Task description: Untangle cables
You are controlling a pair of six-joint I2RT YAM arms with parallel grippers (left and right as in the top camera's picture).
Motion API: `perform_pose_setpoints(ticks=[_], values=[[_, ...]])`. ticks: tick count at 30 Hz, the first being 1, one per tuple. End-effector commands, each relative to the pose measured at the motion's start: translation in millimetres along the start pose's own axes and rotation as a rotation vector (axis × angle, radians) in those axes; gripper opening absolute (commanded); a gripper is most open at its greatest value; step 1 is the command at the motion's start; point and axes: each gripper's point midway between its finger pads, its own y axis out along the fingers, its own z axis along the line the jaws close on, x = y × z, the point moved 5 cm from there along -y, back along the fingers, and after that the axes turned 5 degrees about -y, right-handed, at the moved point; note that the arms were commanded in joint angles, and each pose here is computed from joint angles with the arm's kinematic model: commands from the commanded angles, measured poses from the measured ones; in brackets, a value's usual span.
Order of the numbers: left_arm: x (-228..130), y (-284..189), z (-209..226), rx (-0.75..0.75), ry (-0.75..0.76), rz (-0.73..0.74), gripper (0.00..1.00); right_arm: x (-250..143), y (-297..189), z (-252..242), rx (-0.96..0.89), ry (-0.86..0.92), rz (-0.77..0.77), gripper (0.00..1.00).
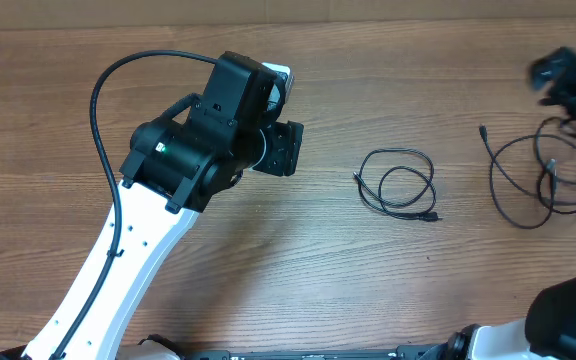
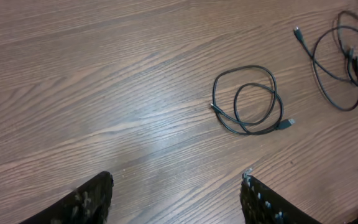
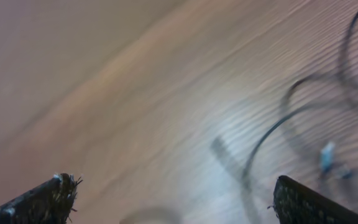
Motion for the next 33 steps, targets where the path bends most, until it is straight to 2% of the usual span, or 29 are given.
perform_pose_setpoints(ticks=[1, 6, 10, 12, 15, 17, 28, 33], values=[[2.3, 2.3, 2.4, 0.016, 0.009, -0.002, 0.66, -32.0, -14.0, 44.8, 0.119, -0.11, 0.125, 1.0], [2.2, 2.4, 2.5, 0.016, 0.009, -0.002, 0.66, -84.2, 7.0, 59.6, 0.038, -0.19, 0.354, 1.0], [2.3, 2.3, 2.4, 0.016, 0.009, -0.002, 0.66, -120.2, 28.6, 66.2, -0.014, -0.247, 0.478, 1.0], [1.9, 2.3, 2.5, 0.017, 0.009, -0.001, 0.66, -137.6, 38.8, 68.8, -0.022, -0.246, 0.537, 1.0], [-0.4, 2.2, 3.4, 0.021, 0.009, 0.012, 0.66, -167.9, 54.2, 62.0, -0.126, -0.145, 0.622, 1.0], [-1.4, 2.3, 3.9, 0.023, 0.009, 0.016, 0.66, -184.4, 63.2, 55.3, -0.203, -0.071, 0.642, 1.0], [-1.8, 2.2, 4.0, 0.024, 0.009, 0.019, 0.66, -245.6, 89.9, 42.7, -0.343, 0.216, 0.663, 1.0], [-1.9, 2.3, 4.0, 0.024, 0.008, 0.019, 0.66, -263.8, 88.1, 50.6, -0.377, 0.252, 0.684, 1.0]])
